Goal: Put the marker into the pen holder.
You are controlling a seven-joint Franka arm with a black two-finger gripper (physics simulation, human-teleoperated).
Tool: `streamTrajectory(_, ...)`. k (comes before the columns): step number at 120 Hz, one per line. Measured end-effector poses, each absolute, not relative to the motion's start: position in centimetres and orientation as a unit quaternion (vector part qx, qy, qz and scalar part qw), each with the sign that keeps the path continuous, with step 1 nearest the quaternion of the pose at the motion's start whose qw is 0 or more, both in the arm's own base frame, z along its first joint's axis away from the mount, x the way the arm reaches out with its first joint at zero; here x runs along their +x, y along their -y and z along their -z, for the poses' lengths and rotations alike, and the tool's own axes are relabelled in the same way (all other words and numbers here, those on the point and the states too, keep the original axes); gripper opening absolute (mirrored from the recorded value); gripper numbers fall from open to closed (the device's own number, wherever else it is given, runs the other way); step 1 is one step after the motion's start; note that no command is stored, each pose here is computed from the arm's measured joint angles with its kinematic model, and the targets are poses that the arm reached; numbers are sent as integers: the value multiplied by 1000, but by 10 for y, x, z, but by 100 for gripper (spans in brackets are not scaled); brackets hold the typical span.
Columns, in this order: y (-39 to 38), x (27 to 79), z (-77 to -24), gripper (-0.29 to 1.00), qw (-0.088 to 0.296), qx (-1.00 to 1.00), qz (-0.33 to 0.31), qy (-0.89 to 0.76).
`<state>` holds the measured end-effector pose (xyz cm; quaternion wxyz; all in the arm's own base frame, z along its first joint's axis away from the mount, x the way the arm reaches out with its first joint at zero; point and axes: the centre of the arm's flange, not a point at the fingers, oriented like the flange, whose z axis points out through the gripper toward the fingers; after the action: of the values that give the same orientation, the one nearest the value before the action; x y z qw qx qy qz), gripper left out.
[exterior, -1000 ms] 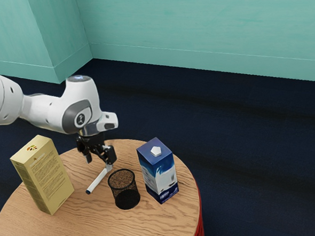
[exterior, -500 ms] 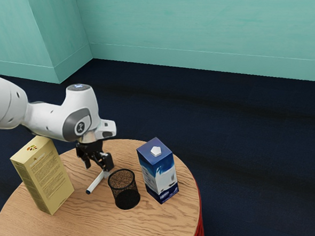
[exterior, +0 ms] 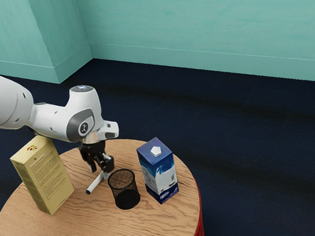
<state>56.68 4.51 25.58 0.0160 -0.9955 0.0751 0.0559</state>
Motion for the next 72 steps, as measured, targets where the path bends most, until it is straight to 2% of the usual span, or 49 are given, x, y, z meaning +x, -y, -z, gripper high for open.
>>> streamTrajectory(13,-45,567,-255,27,16,-995,-56,-76)
streamTrajectory(26,-44,570,-251,17,16,-995,-58,-79)
streamTrajectory(46,-44,572,-251,8,16,-995,-56,-80)
streamTrajectory(72,-45,573,-246,3,18,-995,-58,-81)
